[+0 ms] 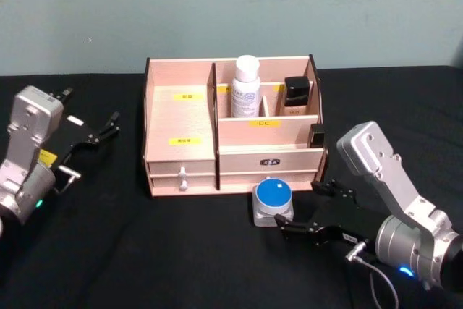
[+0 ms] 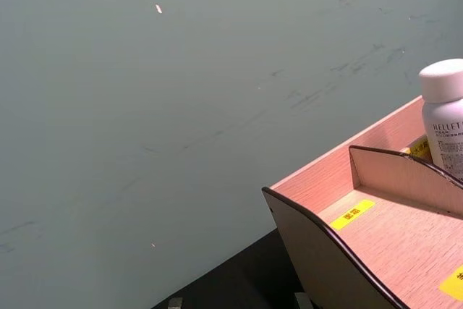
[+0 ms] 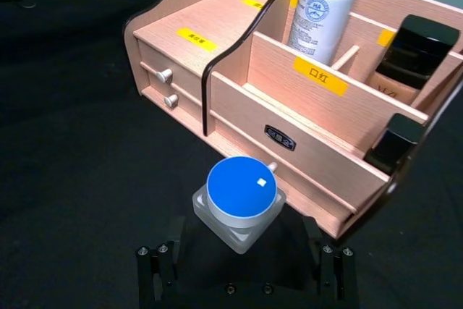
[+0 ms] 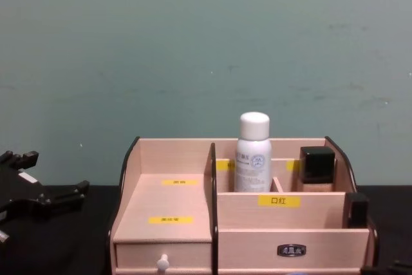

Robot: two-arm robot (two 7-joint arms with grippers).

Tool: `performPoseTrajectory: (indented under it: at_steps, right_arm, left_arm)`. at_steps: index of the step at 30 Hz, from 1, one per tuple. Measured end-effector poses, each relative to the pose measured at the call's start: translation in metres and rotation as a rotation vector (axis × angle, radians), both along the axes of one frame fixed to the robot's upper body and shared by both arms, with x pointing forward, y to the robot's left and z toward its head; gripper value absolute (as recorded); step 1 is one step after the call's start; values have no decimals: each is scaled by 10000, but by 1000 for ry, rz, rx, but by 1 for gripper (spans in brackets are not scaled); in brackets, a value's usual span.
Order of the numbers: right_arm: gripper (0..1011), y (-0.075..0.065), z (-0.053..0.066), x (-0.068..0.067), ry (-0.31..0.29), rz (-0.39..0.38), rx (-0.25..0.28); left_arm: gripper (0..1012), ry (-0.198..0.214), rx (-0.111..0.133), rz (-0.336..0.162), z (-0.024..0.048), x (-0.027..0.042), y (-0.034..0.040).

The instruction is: Pick up the facial cleanser and watermelon frost from the table and place them into the tiered storage box.

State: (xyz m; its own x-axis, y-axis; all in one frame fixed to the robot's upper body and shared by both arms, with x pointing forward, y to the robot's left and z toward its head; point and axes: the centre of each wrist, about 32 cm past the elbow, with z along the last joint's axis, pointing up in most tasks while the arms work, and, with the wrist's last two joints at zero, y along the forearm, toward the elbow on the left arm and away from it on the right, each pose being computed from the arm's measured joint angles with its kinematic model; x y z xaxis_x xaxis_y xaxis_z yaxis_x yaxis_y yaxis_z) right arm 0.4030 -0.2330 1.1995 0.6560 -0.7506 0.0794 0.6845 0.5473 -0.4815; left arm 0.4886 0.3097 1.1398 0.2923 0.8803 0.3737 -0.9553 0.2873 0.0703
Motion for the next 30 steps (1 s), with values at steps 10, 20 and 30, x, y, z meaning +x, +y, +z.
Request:
performPoseTrajectory:
  at_steps: [10,20,30]
  right_arm:
    - [1002,68,-45,84,4,16,18]
    - [1002,123,-91,132,4,26,14]
    - [1002,172,-124,188,4,25,7]
  left_arm:
    - [1001,0,0,0,0,0,0]
    - [1001,0,0,0,0,0,0]
    - [1001,0,0,0,0,0,0]
